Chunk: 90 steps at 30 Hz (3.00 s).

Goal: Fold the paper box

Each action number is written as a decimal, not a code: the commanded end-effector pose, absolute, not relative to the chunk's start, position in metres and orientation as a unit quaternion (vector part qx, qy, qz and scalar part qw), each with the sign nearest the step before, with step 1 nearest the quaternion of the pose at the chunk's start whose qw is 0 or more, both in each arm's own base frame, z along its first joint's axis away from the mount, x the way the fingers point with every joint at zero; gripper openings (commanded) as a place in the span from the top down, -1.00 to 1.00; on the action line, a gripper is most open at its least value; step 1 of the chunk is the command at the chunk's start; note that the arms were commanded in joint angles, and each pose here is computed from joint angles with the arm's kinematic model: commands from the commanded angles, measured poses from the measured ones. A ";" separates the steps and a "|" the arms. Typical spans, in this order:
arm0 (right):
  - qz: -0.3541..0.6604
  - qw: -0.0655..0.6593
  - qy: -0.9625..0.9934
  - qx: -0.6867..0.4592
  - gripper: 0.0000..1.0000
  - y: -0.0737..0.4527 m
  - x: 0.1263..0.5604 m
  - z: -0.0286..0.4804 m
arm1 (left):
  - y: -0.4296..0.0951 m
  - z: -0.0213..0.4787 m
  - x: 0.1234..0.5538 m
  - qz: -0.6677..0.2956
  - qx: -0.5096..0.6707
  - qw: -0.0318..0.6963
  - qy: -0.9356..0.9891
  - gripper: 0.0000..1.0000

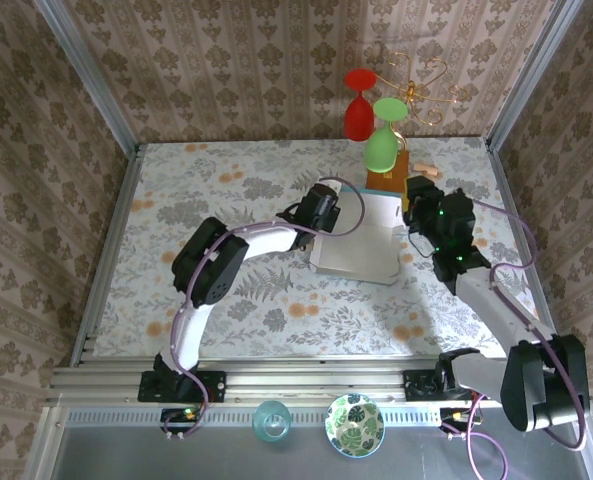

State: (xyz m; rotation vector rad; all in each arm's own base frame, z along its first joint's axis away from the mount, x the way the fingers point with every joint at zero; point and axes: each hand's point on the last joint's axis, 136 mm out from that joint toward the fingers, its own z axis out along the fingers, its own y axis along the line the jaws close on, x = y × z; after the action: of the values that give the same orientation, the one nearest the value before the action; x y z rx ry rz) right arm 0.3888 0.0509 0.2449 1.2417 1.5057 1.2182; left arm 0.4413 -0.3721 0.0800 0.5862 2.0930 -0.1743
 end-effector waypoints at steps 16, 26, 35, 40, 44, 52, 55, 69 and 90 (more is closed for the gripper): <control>0.433 0.359 0.672 0.482 0.29 0.061 0.441 0.194 | -0.340 0.079 0.431 -0.043 0.234 0.468 0.851 1.00; 0.420 0.338 0.688 0.486 0.27 0.069 0.445 0.167 | -0.352 0.084 0.438 -0.053 0.222 0.474 0.850 1.00; 0.419 0.323 0.694 0.489 0.25 0.081 0.439 0.156 | -0.355 0.078 0.437 -0.057 0.218 0.470 0.853 1.00; 0.423 0.324 0.693 0.485 0.21 0.081 0.436 0.162 | -0.354 0.077 0.436 -0.059 0.216 0.468 0.855 1.00; 0.407 0.355 0.710 0.452 0.14 0.066 0.419 0.187 | -0.350 0.077 0.436 -0.060 0.217 0.467 0.855 1.00; 0.349 0.418 0.747 0.382 0.23 0.001 0.376 0.193 | -0.349 0.077 0.434 -0.070 0.227 0.466 0.852 1.00; 0.301 0.390 0.802 0.339 0.35 -0.007 0.378 0.164 | -0.346 0.075 0.434 -0.077 0.226 0.464 0.853 1.00; 0.275 0.294 0.894 0.197 0.36 0.032 0.419 0.092 | -0.338 0.068 0.440 -0.089 0.231 0.454 0.856 1.00; 0.244 0.308 0.919 -0.008 0.34 0.091 0.410 0.097 | -0.317 0.067 0.436 -0.129 0.272 0.406 0.863 1.00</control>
State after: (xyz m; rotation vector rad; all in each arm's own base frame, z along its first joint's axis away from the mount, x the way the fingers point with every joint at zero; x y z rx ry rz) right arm 0.4092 0.0751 0.0842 0.1311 2.4494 0.6801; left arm 0.4510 -0.3343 0.0792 0.6253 2.0943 -0.3367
